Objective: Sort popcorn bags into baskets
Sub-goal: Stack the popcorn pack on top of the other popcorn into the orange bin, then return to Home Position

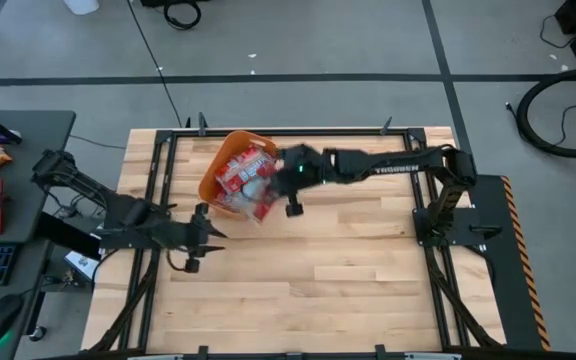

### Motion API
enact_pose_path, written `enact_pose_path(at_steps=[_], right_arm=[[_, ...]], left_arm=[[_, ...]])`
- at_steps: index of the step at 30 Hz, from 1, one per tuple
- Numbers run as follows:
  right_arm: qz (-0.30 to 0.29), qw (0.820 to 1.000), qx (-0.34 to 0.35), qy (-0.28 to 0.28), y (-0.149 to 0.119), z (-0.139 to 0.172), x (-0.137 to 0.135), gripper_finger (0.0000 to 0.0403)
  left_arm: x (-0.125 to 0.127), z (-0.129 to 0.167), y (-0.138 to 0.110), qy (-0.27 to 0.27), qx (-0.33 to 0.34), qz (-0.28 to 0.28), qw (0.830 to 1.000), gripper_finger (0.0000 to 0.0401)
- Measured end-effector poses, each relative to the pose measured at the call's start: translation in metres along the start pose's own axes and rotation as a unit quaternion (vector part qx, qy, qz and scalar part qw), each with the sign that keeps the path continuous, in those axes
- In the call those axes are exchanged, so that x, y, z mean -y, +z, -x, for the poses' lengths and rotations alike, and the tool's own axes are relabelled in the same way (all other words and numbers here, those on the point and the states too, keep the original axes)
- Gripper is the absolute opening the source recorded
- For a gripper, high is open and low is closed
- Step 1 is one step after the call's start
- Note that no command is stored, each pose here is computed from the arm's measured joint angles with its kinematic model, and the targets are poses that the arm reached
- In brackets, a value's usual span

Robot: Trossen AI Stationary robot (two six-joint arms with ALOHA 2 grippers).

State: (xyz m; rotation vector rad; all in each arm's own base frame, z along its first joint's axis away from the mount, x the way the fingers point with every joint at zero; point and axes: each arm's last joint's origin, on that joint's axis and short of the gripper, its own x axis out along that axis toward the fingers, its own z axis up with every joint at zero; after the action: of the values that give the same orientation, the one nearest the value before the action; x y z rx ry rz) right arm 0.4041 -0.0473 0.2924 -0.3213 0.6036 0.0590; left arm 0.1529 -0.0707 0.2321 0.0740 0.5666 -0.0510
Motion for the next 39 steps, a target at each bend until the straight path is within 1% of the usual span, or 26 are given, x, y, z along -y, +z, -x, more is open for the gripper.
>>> enact_pose_path(at_steps=[3,7,10,11,15,20,26,30,32,34,36,39], right_arm=[[-0.001,0.999,0.044,-0.025,0.006,0.005,0.022,0.0000],[-0.004,0.997,0.067,-0.046,0.008,0.008,0.049,0.0000],[-0.011,0.997,0.069,-0.043,0.008,-0.003,0.066,0.0000],[-0.013,0.997,0.059,-0.037,0.006,-0.008,0.070,0.0000],[-0.005,0.998,0.052,-0.037,0.009,-0.029,0.085,0.0000],[0.003,0.998,0.052,-0.024,0.007,-0.057,0.099,0.0001],[-0.013,1.000,0.026,0.000,-0.020,-0.098,0.113,0.0006],[-0.028,1.000,-0.003,0.008,-0.044,-0.123,0.117,0.0037],[-0.032,0.999,-0.013,0.012,-0.048,-0.125,0.117,0.0061],[-0.030,0.999,-0.010,0.007,-0.045,-0.122,0.119,0.0082],[-0.031,0.999,-0.021,0.010,-0.043,-0.116,0.118,0.0101],[-0.034,0.999,-0.039,0.008,-0.033,-0.097,0.118,0.0117]], left_arm=[[-0.005,0.008,-0.008,-0.009,0.056,0.011,0.998,0.0144],[-0.011,0.016,-0.019,-0.022,0.137,0.040,0.990,0.0144],[-0.014,0.022,-0.025,-0.030,0.189,0.056,0.980,0.0144],[-0.016,0.023,-0.027,-0.033,0.204,0.061,0.977,0.0144],[-0.019,0.030,-0.032,-0.045,0.250,0.081,0.964,0.0144],[-0.021,0.033,-0.036,-0.052,0.274,0.090,0.956,0.0144],[-0.021,0.033,-0.034,-0.051,0.281,0.104,0.953,0.0144],[-0.021,0.033,-0.034,-0.055,0.281,0.118,0.951,0.0144],[-0.021,0.033,-0.034,-0.056,0.281,0.121,0.950,0.0144],[-0.021,0.033,-0.034,-0.057,0.281,0.125,0.950,0.0144],[-0.021,0.033,-0.034,-0.056,0.281,0.124,0.950,0.0144],[-0.021,0.032,-0.036,-0.047,0.270,0.103,0.956,0.0144]])
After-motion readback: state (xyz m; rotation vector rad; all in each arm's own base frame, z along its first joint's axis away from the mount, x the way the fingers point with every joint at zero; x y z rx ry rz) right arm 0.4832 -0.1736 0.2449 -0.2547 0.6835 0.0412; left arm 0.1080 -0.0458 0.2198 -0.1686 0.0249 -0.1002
